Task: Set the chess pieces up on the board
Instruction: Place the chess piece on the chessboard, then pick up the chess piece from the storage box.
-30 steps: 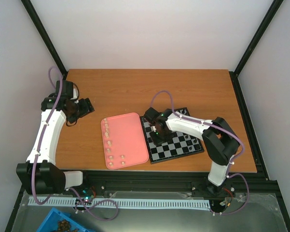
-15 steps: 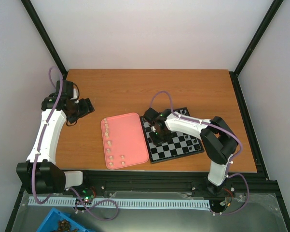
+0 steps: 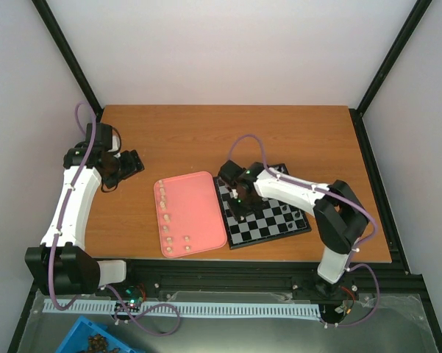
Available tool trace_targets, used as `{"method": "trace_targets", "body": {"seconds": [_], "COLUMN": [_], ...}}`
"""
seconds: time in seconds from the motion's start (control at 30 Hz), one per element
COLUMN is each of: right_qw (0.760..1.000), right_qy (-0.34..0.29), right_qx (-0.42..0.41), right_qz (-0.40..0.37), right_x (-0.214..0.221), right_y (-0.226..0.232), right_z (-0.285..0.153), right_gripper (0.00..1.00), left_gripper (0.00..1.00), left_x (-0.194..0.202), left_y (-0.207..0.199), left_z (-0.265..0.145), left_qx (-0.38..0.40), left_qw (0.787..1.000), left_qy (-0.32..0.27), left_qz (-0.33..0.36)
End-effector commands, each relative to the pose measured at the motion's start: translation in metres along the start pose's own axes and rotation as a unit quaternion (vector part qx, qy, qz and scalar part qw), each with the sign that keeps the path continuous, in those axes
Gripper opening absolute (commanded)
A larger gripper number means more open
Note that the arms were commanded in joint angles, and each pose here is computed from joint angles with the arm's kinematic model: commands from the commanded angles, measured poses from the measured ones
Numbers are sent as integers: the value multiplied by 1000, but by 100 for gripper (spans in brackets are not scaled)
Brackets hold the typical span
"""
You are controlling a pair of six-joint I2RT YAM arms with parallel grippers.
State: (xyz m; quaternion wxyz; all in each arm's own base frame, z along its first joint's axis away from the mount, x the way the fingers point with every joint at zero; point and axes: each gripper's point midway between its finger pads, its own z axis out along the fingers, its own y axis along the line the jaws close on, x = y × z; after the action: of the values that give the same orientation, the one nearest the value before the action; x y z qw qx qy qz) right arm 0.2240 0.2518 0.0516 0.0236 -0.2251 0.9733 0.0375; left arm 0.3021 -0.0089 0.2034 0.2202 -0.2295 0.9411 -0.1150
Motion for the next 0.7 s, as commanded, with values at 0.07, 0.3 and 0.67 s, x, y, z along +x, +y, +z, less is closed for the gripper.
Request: {"method": "trace_targets", "body": {"seconds": [0.07,0.3,0.67], "right_qw": [996,984,957], "right_qy": [-68,-63,-11], "right_qx": [-4,-88,-134], "right_qz": [-56,-143,-256], "right_x": [-23,-33,-19], "right_y": [34,116,211], "right_z": [-77,-74,-20], "right_gripper": [56,58,58], "left_gripper": [84,84,84], "left_x": [-5,-5,-5], "left_y": [-4,-3,-4], "left_z": [-8,-6,-2], "left_qx": [10,8,9], "left_qw": [1000,1000,1000], "left_qy": [-13,-9,-3], "left_qz": [11,10,8]}}
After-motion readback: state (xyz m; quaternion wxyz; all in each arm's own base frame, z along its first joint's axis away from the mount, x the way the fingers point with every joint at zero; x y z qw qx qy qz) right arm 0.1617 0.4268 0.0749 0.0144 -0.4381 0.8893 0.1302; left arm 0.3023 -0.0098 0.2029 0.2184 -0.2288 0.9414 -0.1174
